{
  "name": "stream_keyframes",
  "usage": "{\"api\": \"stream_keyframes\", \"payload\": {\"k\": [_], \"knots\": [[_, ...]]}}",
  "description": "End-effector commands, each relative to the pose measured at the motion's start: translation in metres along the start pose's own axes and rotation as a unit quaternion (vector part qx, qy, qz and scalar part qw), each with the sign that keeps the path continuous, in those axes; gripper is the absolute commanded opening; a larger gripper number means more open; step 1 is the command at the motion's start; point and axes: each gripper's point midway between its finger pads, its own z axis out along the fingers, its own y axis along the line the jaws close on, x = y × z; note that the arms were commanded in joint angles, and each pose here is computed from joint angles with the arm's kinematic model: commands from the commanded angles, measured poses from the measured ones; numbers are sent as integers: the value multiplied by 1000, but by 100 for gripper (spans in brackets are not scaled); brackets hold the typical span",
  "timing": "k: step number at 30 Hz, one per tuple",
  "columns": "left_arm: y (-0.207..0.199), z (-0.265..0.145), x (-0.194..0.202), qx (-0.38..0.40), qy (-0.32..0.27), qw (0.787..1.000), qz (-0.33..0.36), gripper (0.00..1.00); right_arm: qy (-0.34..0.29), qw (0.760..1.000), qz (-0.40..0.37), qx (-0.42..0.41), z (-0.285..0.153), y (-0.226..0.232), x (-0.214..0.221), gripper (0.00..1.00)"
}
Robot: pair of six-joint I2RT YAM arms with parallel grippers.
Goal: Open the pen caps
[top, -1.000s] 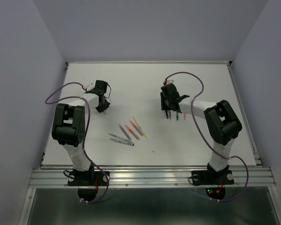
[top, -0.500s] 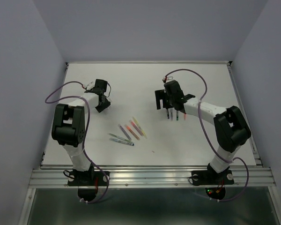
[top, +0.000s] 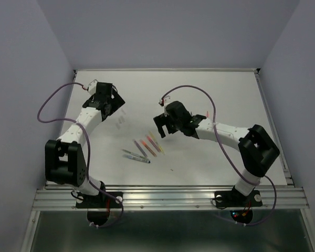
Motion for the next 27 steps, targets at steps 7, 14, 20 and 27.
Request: {"api": "stream_keyframes", "payload": {"k": [7,14,20,27], "knots": [[-17,-70,-43,77,-72,994,-24,99,39,998,-59,-4,33,38,20,100],[-16,-74,-39,89,-73,993,-27,99,53,996,-67,-1,48,46,31,100],[-16,-68,-33,89,-62,994,-23,99,68,995,-73,17,53,43,43,100],[-18,-65,-31,91,-57,994,-21,99,110,992,-69,8,53,46,75,96]]}}
